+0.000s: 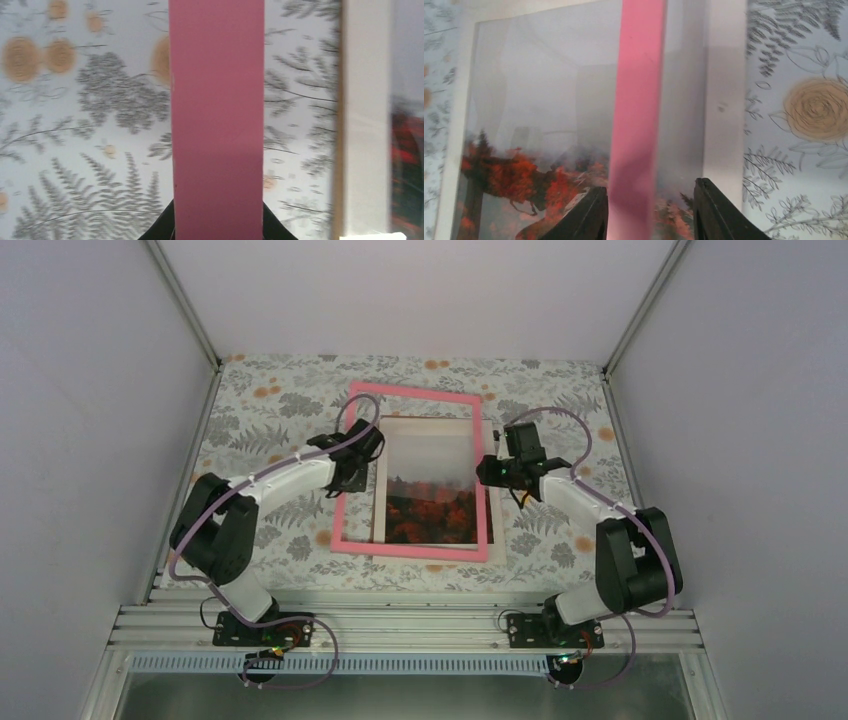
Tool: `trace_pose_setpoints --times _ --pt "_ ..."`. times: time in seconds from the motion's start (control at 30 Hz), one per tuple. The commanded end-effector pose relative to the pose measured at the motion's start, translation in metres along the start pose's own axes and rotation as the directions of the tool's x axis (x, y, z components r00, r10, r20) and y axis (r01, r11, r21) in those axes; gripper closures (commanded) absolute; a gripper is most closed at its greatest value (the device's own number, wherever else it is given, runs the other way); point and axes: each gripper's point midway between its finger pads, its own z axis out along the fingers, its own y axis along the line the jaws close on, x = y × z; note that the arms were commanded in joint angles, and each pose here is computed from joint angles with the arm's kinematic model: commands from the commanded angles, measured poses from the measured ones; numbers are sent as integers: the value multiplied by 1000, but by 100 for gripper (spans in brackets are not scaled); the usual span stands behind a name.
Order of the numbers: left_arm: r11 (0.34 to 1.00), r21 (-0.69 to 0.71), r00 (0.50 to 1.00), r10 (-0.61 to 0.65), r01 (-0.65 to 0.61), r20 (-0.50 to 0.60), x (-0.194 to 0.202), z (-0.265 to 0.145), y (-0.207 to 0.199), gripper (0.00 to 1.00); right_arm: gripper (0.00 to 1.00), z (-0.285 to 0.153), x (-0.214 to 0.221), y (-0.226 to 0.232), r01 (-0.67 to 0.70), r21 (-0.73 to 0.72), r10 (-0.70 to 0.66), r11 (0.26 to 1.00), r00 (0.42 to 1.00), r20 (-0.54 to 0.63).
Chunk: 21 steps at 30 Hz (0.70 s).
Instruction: Take the photo out of the frame
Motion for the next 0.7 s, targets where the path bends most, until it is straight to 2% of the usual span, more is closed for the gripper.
trace_pose_setpoints --times 0.0,0.17,0.37,0.67 --pt "997 -49 996 -52 56 72 -20 -12 37 98 60 -22 -24 38 55 -159 -42 986 996 82" --pt "991 -125 993 -36 51 115 -29 -21 74 98 51 -34 -29 57 123 -246 -94 961 988 124" --pt "965 -254 993 -35 63 112 -34 -22 144 98 36 -36 -19 62 153 -298 -115 942 983 140" --pt "946 -307 994 -78 99 80 -44 -18 213 98 25 -11 22 61 132 -366 -120 921 991 54"
